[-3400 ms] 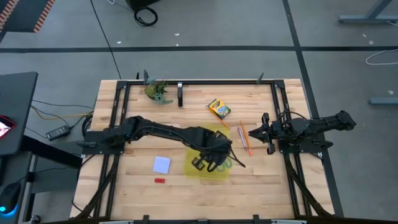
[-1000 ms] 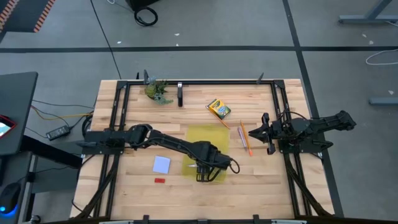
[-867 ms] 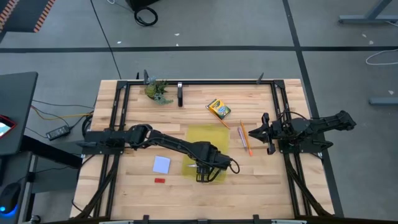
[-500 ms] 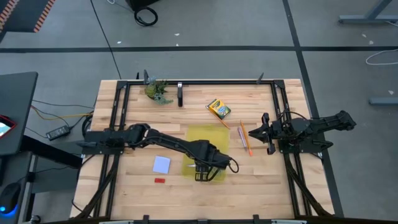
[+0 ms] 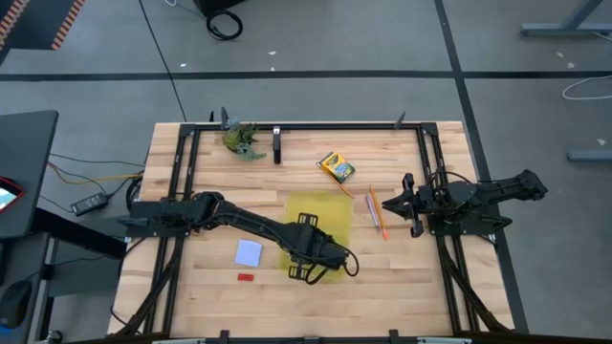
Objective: Pack school essentials
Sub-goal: Put the red eraser into the yellow supply box
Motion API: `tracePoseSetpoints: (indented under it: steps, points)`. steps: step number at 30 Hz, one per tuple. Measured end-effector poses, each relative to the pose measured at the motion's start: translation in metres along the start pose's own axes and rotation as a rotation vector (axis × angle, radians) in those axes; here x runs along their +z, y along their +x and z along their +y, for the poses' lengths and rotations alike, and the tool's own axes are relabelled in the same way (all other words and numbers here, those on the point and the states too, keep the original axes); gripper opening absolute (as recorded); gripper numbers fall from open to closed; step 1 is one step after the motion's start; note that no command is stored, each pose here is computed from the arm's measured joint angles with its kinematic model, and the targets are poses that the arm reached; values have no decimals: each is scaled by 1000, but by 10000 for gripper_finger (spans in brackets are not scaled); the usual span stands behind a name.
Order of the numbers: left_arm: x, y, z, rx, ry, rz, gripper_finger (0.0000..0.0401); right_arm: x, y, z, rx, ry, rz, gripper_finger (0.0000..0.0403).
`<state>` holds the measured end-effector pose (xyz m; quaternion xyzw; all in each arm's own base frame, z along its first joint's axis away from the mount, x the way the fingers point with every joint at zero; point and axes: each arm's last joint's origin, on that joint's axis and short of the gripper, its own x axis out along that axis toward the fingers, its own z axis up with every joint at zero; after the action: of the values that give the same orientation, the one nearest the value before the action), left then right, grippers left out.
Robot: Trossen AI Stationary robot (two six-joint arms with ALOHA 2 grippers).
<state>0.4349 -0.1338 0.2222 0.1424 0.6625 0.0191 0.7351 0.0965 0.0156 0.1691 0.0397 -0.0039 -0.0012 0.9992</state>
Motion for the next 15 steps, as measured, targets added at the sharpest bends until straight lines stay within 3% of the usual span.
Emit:
tracePoseSetpoints:
  steps: [15]
  points:
    - [-6,-4,-4,11,9,44,117,0,0,0,0,0,0,51]
